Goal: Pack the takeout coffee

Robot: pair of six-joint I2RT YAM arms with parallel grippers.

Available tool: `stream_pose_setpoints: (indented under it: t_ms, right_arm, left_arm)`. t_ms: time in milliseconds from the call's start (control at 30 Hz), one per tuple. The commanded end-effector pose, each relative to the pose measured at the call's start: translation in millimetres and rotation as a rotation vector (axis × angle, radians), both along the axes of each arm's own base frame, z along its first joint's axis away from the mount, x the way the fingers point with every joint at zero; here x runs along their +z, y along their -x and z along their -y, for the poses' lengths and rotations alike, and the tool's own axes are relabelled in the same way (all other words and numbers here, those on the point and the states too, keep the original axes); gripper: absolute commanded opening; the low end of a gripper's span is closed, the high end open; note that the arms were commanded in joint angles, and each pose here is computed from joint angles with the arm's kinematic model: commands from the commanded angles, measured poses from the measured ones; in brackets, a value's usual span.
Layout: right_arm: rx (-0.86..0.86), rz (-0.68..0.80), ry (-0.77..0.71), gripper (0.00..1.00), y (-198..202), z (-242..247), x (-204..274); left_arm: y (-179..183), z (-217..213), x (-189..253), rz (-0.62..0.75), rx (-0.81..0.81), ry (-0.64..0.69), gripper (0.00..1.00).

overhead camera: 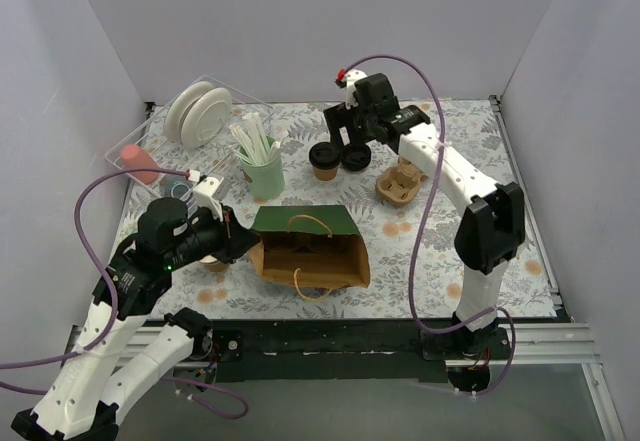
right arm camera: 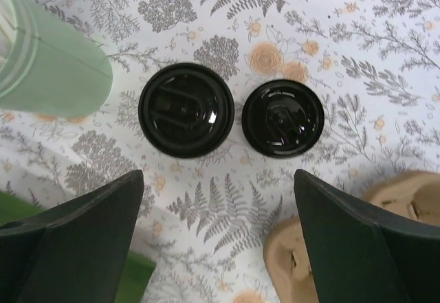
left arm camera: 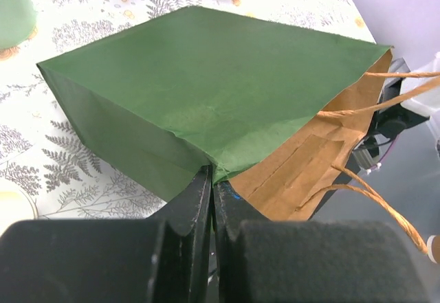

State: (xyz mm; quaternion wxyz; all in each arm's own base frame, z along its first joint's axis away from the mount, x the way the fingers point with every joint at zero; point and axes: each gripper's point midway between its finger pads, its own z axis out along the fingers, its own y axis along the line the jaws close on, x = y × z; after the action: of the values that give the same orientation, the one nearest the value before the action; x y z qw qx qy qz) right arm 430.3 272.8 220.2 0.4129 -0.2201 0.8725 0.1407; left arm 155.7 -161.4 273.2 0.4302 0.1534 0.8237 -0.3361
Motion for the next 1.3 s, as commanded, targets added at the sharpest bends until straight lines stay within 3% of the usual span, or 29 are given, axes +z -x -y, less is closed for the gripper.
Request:
stream_pose_setpoints:
  t_ms: [0,533,767,1267]
  right_arm:
    - [0.138,0.092,0.023,0.98,-29,-27,12]
    - [0.363,0.093,0.027,0.92,-36,-84,-33]
    - [0.273,0.094,0.092,0.90,-49,-77,-48]
    - [0.271,0.053,0.144,0.88,-46,-75,-75]
  left_arm:
    - [8,0,-1,0.014,-0.030,0.009,0.00]
    - [16,-1,-19,-0.039,-0.050,-0.018,0.00]
    - [17,-3,-20,-0.041,-0.039,-0.017,0.00]
    - [21,-6,-18,-0.048,-0.021,-0.008,0.00]
